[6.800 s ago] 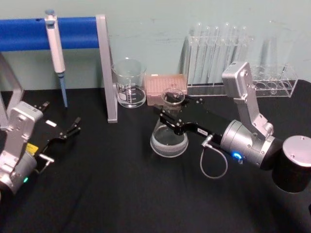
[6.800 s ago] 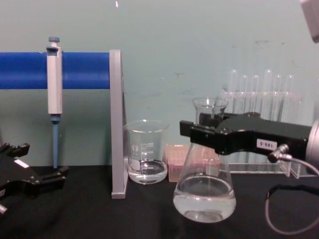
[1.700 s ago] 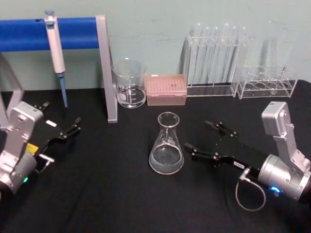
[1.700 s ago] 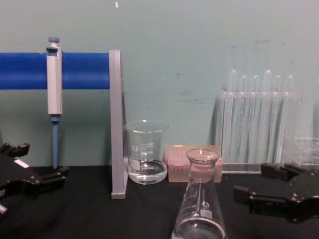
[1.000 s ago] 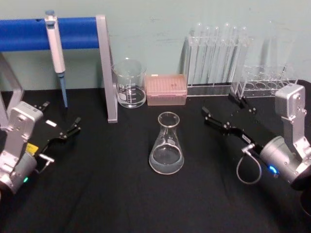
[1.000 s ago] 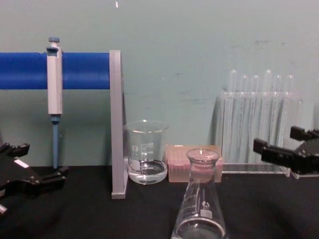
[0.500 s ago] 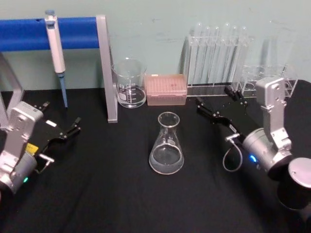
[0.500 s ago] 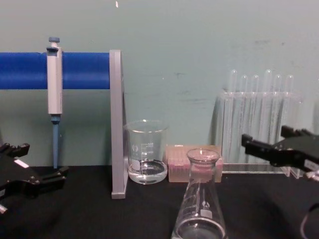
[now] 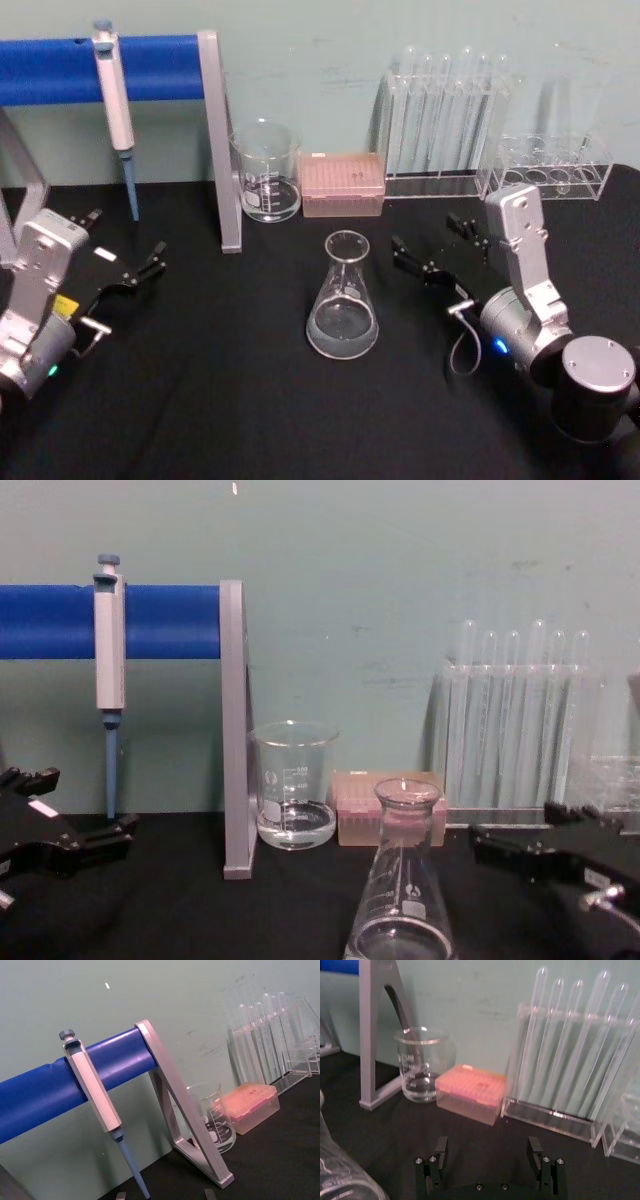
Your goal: Grasp the erlenmeyer flask with one hand, shake it three times, then place it back.
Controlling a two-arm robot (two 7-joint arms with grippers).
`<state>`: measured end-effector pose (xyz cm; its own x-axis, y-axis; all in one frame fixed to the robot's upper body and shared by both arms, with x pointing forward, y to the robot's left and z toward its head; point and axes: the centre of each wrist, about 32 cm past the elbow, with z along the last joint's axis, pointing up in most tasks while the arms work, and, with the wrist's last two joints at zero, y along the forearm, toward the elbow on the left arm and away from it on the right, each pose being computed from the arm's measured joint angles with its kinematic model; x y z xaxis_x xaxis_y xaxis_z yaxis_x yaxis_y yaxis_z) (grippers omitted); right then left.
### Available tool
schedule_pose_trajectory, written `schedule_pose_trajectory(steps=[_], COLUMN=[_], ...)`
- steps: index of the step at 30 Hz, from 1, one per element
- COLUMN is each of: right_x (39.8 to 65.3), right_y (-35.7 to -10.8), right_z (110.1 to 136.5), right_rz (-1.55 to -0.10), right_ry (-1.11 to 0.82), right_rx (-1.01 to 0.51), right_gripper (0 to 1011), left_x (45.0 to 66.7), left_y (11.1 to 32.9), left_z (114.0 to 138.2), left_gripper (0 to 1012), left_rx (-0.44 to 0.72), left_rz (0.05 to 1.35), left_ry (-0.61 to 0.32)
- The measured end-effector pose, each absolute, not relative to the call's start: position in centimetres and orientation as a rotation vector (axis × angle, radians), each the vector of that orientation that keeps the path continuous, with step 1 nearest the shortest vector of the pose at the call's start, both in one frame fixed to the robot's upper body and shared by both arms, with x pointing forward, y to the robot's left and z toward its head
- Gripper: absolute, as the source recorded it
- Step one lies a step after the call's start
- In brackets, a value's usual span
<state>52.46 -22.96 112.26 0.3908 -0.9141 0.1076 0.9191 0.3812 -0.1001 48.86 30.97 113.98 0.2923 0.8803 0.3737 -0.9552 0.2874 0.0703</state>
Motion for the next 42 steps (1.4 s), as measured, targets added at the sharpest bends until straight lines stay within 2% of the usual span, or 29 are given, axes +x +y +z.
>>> schedule_pose_trajectory(steps=[9,42], right_x=[52.31,52.31], right_y=[-22.97,-22.95], right_z=[111.43,111.42], right_rz=[-1.173,-1.171], right_ry=[-0.012,-0.012], right_rx=[-0.199,-0.198], right_gripper=[1003,1003], left_x=[48.86,48.86], left_y=[30.97,30.97], left_z=[113.98,113.98], left_gripper=[1001,1001], left_rx=[0.304,0.305], left_rz=[1.248,1.248], left_ry=[-0.285,-0.285])
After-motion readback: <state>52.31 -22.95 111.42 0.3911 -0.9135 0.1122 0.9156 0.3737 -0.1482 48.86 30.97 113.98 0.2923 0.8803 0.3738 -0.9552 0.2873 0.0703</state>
